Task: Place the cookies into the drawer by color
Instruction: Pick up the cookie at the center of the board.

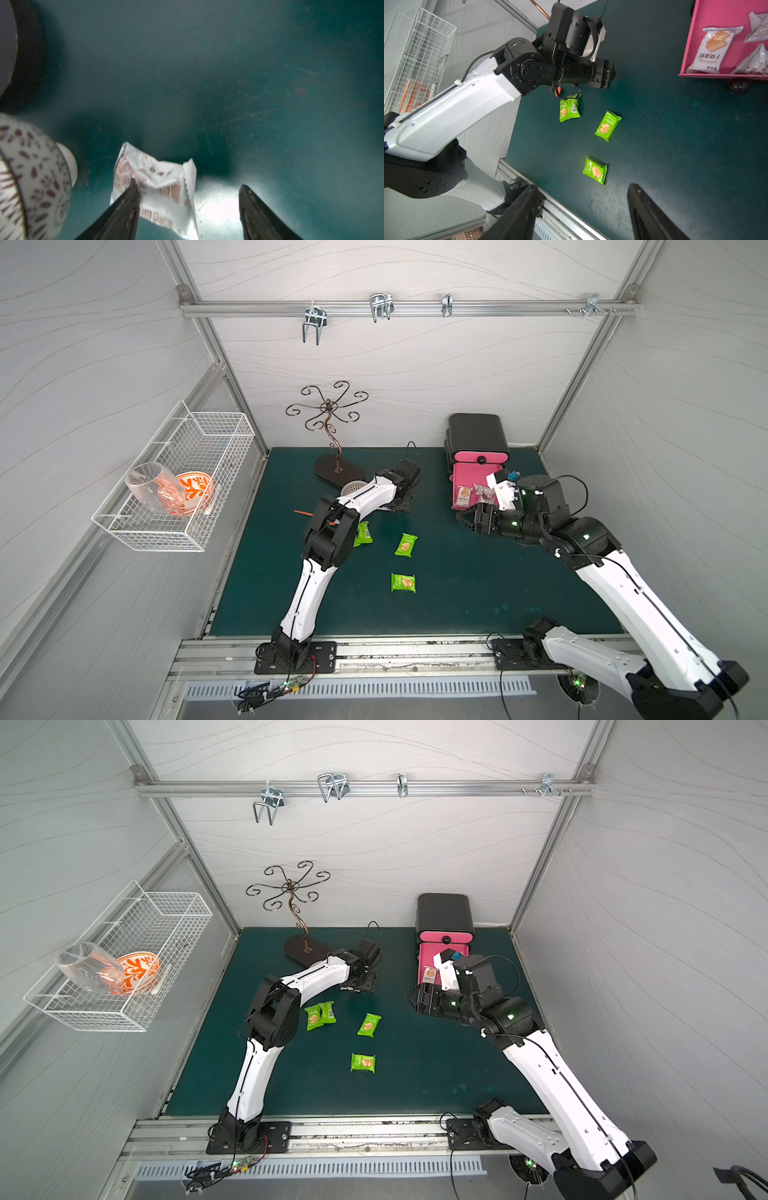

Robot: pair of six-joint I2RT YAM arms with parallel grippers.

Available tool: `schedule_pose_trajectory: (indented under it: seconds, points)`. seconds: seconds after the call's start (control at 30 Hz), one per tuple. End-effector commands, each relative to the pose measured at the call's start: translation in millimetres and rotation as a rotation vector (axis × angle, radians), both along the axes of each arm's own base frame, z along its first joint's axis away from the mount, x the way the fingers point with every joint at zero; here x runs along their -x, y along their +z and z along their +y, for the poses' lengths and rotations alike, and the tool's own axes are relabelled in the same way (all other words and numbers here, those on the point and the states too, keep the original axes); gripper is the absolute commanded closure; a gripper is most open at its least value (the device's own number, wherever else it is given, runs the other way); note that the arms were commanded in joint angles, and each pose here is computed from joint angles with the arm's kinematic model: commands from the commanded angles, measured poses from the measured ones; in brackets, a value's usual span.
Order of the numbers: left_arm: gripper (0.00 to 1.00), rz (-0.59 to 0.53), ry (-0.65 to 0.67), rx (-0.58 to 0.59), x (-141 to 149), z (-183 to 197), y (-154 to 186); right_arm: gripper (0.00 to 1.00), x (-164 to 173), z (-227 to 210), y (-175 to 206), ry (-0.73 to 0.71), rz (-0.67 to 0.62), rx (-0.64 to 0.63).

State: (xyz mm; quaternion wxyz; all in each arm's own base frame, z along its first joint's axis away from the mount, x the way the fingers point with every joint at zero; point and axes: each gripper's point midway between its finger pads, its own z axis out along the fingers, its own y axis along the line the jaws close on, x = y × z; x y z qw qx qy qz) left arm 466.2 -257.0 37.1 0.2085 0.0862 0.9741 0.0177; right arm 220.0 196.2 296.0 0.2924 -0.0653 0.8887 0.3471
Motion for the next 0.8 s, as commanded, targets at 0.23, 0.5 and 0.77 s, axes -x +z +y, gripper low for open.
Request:
schedule_pose_trajectory:
  seconds: [0.23,0.5,0.77]
  points:
    - [0.63,0.09,0.01,0.058,7.3,-8.3,-30.8,0.28,9.1,-9.8,11.6,-0.008,-0.029,0.02]
    - [0.75,0.126,-0.017,-0.02,23.0,4.7,-38.7,0.28,6.6,-12.5,12.3,-0.035,-0.03,0.016]
    - [0.42,0.177,-0.101,-0.292,49.2,33.2,-63.4,0.28,9.9,-11.4,8.6,-0.03,-0.014,0.004]
